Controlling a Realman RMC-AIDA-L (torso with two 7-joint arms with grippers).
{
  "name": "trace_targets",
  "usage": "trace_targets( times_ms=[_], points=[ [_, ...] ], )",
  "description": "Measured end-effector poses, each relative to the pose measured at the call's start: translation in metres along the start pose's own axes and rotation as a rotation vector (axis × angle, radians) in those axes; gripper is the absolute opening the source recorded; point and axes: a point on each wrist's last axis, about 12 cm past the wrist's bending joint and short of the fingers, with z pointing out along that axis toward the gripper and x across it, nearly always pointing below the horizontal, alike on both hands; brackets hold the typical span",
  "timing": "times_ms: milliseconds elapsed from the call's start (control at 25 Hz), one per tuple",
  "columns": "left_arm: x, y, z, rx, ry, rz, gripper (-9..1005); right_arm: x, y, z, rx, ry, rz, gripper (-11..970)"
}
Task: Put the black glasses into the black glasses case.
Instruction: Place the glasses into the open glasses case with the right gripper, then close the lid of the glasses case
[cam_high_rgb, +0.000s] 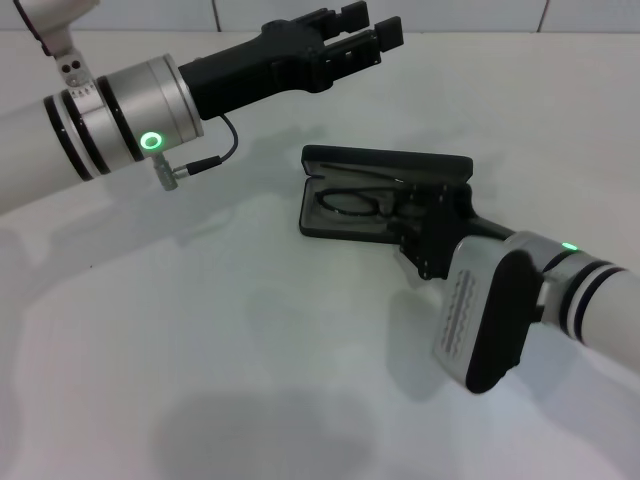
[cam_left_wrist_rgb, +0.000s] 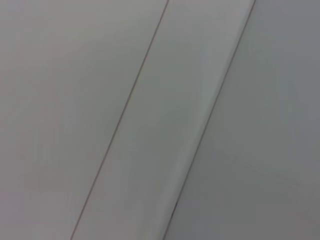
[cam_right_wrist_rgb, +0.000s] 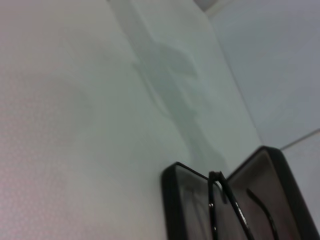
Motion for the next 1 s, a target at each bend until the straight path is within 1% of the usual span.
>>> trace_targets(
  times_ms=[80,160,200,360,440,600,680,760,800,840,880,960,1000],
  points=[
    [0.000,0.000,0.001,-0.003,0.001,0.003,643,0.002,-0.003,0.000,-0.006,-0.005,0.042,344],
    [-0.001,0.000,0.001,-0.002,0.000,0.007,643,0.003,-0.008,-0.001,-0.048,-0.050,0.125,352],
    [-0.001,0.000,0.002,-0.002,0.000,0.007,643,0.003,-0.008,-0.001,-0.048,-0.050,0.125,357],
    [-0.001,0.000,0.002,-0.001,0.001,0.008,643,0.004,-0.016,-0.004,-0.102,-0.122,0.213,374],
    [-0.001,0.000,0.002,-0.001,0.001,0.008,643,0.004,-0.017,-0.005,-0.115,-0.139,0.228,383],
    [-0.001,0.001,0.002,-0.003,0.001,0.007,643,0.012,-0.023,-0.010,-0.163,-0.189,0.303,400],
    [0.000,0.002,0.001,-0.020,0.004,0.003,643,0.017,-0.028,-0.015,-0.196,-0.228,0.357,408],
    [0.001,0.007,0.001,-0.059,0.014,-0.006,643,0.026,-0.034,-0.022,-0.220,-0.265,0.417,417],
    [0.002,0.010,0.000,-0.088,0.021,-0.013,643,0.032,-0.039,-0.029,-0.240,-0.300,0.465,421],
    [0.003,0.013,0.000,-0.116,0.029,-0.019,643,0.032,-0.039,-0.029,-0.240,-0.300,0.465,426],
    [0.004,0.016,-0.001,-0.139,0.036,-0.023,643,0.041,-0.044,-0.037,-0.258,-0.335,0.521,430],
    [0.006,0.021,0.000,-0.186,0.060,-0.024,643,0.066,-0.058,-0.061,-0.285,-0.449,0.680,438],
    [0.008,0.024,0.000,-0.210,0.073,-0.022,643,0.073,-0.062,-0.068,-0.279,-0.478,0.717,443]
  ],
)
